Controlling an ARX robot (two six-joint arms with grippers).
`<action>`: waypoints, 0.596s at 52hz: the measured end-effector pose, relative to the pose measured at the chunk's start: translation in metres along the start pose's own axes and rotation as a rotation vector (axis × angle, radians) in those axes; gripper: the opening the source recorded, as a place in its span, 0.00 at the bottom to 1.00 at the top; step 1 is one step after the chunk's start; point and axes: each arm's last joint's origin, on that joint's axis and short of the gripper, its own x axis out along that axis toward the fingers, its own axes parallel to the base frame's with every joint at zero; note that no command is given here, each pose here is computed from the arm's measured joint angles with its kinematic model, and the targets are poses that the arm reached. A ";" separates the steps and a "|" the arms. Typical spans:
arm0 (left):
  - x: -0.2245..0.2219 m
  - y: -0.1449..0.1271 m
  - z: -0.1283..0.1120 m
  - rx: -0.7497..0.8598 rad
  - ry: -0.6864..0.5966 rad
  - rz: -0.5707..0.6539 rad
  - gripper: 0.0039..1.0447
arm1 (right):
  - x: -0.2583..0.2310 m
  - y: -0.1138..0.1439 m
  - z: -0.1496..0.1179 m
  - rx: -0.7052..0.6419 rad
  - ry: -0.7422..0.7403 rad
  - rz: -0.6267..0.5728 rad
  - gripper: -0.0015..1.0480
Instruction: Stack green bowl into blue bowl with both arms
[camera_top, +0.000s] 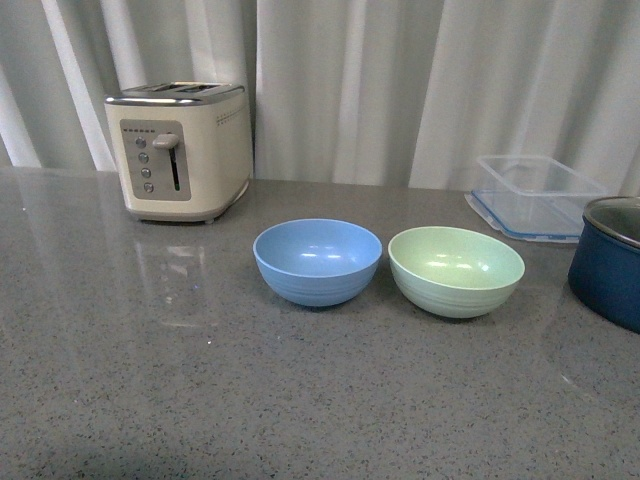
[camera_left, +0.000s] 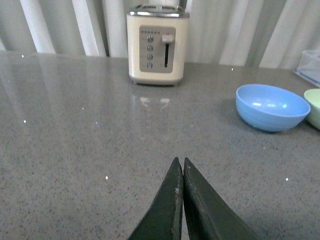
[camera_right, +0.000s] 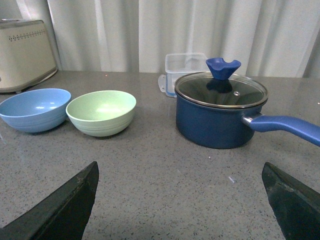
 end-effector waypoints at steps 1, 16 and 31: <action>-0.001 0.000 0.001 0.000 -0.006 0.000 0.03 | 0.000 0.000 0.000 0.000 0.000 0.000 0.90; -0.009 0.000 0.001 0.000 -0.008 0.000 0.03 | 0.000 0.000 0.000 0.000 0.000 0.000 0.90; -0.014 0.000 0.001 0.000 -0.006 0.000 0.03 | 0.000 0.000 0.000 0.000 0.000 0.000 0.90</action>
